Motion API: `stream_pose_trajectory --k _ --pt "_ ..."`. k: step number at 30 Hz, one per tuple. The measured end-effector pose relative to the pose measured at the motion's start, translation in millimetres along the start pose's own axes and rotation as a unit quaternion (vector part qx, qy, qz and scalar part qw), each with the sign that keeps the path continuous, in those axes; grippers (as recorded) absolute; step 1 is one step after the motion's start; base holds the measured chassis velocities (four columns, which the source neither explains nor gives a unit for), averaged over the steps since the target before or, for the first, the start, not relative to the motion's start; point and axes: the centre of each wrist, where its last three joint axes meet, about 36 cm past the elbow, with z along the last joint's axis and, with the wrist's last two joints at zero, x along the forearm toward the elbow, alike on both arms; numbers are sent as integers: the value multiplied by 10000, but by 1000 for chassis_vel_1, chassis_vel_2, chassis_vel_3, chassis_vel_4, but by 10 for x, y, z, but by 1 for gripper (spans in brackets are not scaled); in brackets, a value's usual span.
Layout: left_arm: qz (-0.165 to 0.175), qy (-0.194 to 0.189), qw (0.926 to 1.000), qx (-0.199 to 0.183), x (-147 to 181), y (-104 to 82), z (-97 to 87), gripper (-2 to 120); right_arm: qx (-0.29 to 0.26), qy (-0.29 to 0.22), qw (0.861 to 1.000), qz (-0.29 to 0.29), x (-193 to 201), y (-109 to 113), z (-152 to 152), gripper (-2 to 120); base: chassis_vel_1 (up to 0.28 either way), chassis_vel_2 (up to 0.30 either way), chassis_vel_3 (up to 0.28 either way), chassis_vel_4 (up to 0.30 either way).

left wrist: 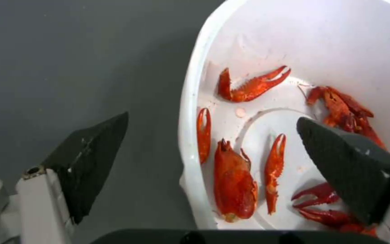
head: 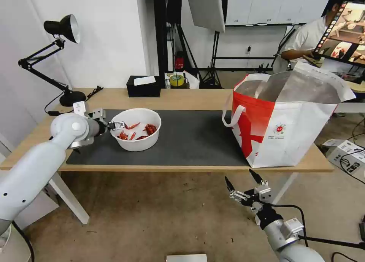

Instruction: Pick up the trash from the table and place it into the takeout bag.

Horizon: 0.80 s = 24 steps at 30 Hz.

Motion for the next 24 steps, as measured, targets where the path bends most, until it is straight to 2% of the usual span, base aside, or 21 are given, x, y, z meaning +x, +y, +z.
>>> stream_pose_trajectory --k 9,14,15,17,18,21,22,24 --pt "-13 60 10000 -15 -35 -17 50 99 0 0 10000 0 0 0 0 100 0 0 0 0" --pt "-117 30 9998 -151 -36 -26 105 80 0 0 10000 0 0 0 0 100 0 0 0 0" --pt "-117 30 9998 -151 -36 -26 105 80 0 0 10000 0 0 0 0 100 0 0 0 0" --pt "-135 27 9998 -148 -36 -28 112 69 0 0 10000 0 0 0 0 100 0 0 0 0" --pt "-135 27 9998 -148 -36 -28 112 69 0 0 10000 0 0 0 0 100 0 0 0 0" --pt "-148 11 9998 -153 -17 -36 113 54 0 0 10000 0 0 0 0 100 0 0 0 0" --pt "-148 11 9998 -153 -17 -36 113 54 0 0 10000 0 0 0 0 100 0 0 0 0" --pt "-110 5 9998 -136 9 -37 109 46 0 0 10000 0 0 0 0 100 0 0 0 0"
